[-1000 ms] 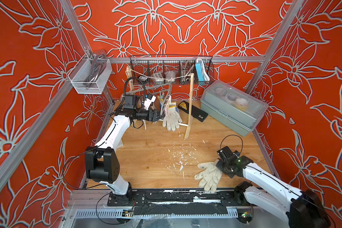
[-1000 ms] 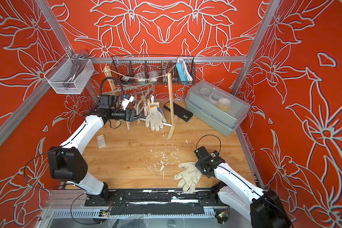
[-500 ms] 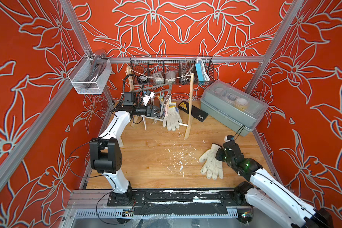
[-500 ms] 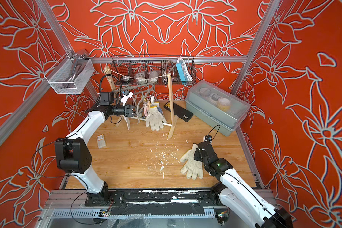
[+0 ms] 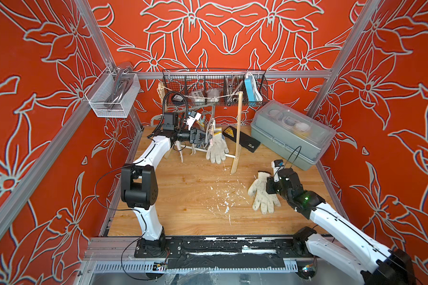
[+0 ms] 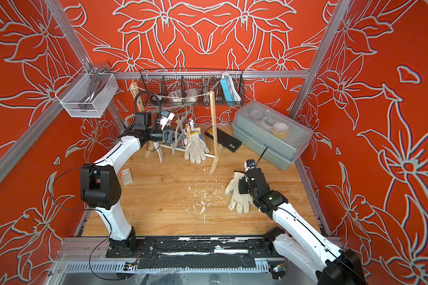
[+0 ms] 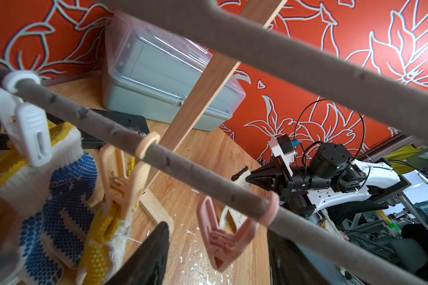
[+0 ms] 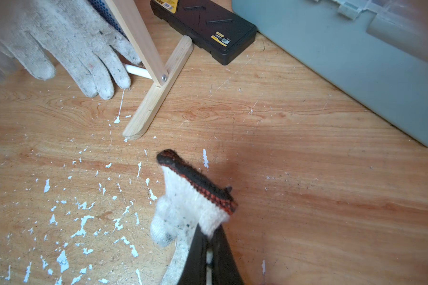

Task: Clip the gloves onto a hanger to dry
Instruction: Pick up the glove from the center of the board.

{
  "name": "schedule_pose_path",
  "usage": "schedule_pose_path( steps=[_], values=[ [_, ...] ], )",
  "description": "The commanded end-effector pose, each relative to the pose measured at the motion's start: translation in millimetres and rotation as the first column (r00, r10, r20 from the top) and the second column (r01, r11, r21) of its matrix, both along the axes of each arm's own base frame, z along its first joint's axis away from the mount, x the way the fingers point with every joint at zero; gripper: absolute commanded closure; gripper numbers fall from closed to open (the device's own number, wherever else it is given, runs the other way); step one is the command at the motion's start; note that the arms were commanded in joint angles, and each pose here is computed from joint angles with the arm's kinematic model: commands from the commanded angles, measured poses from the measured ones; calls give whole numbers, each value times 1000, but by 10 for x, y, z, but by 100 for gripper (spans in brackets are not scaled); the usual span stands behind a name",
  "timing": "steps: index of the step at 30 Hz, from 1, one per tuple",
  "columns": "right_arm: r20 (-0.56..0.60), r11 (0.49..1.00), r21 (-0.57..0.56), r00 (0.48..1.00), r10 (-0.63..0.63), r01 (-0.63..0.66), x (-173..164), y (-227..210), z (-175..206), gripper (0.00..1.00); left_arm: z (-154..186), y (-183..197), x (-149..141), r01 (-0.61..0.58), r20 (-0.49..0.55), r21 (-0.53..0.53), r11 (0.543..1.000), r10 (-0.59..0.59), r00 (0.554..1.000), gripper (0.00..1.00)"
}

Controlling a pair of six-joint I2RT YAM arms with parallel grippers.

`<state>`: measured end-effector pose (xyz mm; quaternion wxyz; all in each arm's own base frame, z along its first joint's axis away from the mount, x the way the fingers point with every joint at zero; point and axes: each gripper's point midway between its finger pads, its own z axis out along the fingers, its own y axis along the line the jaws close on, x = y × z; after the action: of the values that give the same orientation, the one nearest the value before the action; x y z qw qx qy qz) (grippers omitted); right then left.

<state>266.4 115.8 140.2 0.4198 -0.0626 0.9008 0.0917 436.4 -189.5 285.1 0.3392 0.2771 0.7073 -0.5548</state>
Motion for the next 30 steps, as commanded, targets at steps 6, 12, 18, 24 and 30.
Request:
schedule_pose_path(
  steps=[6, 12, 18, 24, 30],
  values=[
    [57, 999, 10, 998, 32, -33, 71, 60, 223, 100, 79, -169, 223, 33, 36, -68, 997, -30, 999, 39],
    [69, 999, 13, 997, 40, -41, 80, 67, 261, 100, 77, -304, 301, 50, 44, -105, 993, -46, 998, 40],
    [82, 997, -9, 994, 74, -73, 93, 84, 296, 100, 113, -324, 387, 55, 94, -126, 990, -43, 995, 40],
    [72, 993, -42, 991, 114, -111, 93, 98, 283, 100, 196, -323, 331, 56, 212, -70, 996, -40, 976, 41],
    [72, 990, -47, 988, 134, -131, 116, 116, 269, 100, 226, -353, 283, 78, 260, -69, 995, -58, 964, 41]
  ],
)
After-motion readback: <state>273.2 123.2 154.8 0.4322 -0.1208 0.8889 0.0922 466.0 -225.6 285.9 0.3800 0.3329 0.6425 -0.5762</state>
